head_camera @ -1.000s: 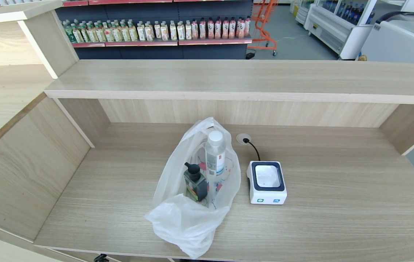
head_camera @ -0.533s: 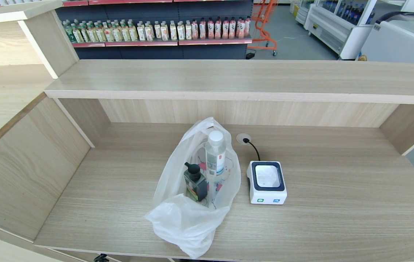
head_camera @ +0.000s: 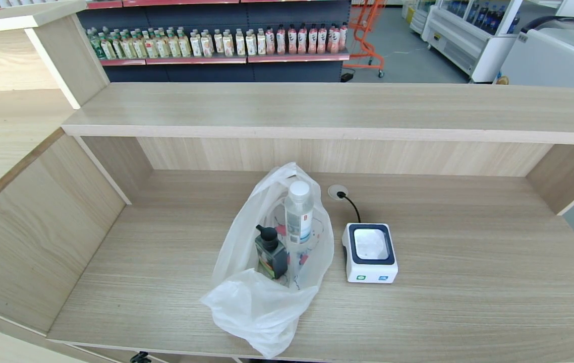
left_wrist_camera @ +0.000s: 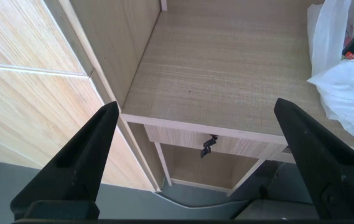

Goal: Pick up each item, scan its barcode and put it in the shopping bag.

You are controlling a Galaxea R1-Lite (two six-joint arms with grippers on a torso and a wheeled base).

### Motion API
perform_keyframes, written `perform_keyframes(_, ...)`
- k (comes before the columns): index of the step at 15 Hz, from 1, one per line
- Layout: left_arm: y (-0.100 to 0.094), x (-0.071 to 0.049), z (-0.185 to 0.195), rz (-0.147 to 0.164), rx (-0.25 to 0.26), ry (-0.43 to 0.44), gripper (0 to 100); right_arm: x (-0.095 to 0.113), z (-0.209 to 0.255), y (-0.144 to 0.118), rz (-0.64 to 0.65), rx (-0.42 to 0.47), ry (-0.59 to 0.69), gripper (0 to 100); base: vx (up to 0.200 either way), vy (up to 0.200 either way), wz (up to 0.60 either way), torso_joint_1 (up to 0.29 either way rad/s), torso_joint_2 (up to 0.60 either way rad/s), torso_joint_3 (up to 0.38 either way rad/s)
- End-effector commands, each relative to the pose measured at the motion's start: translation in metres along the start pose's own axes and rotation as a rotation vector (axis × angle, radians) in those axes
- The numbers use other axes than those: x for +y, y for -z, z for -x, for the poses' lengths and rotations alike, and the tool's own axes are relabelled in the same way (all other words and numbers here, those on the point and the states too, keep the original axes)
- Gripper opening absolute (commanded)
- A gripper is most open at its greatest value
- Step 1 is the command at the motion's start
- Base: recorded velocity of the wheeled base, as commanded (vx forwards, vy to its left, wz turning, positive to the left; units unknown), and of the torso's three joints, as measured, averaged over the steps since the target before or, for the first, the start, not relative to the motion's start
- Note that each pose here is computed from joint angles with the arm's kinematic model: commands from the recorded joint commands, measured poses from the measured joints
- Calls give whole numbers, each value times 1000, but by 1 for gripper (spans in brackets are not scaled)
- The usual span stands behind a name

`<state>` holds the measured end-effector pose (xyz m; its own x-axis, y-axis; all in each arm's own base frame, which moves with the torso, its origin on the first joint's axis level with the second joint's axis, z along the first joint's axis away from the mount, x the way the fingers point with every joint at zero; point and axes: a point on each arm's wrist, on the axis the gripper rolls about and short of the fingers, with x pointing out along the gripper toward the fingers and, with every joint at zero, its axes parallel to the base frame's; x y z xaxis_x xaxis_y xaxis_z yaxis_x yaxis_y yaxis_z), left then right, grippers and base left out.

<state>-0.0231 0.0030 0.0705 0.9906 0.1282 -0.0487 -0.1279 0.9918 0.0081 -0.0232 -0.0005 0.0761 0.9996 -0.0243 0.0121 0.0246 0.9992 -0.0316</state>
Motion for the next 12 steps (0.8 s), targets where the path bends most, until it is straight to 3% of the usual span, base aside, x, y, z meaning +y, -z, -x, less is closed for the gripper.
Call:
perform_keyframes(1, 0, 0, 0, 0, 0, 0, 100, 0, 0, 0, 0, 4, 0, 0, 0, 0, 0, 0, 0, 0)
perform_keyframes(6, 0, 0, -1, 6, 15, 0, 100, 0, 0, 0, 0, 4, 0, 0, 0, 0, 0, 0, 0, 0)
perform_keyframes(12, 0, 0, 0, 2, 1, 0, 100, 0, 0, 0, 0, 4, 0, 0, 0, -200, 0, 2, 2, 4)
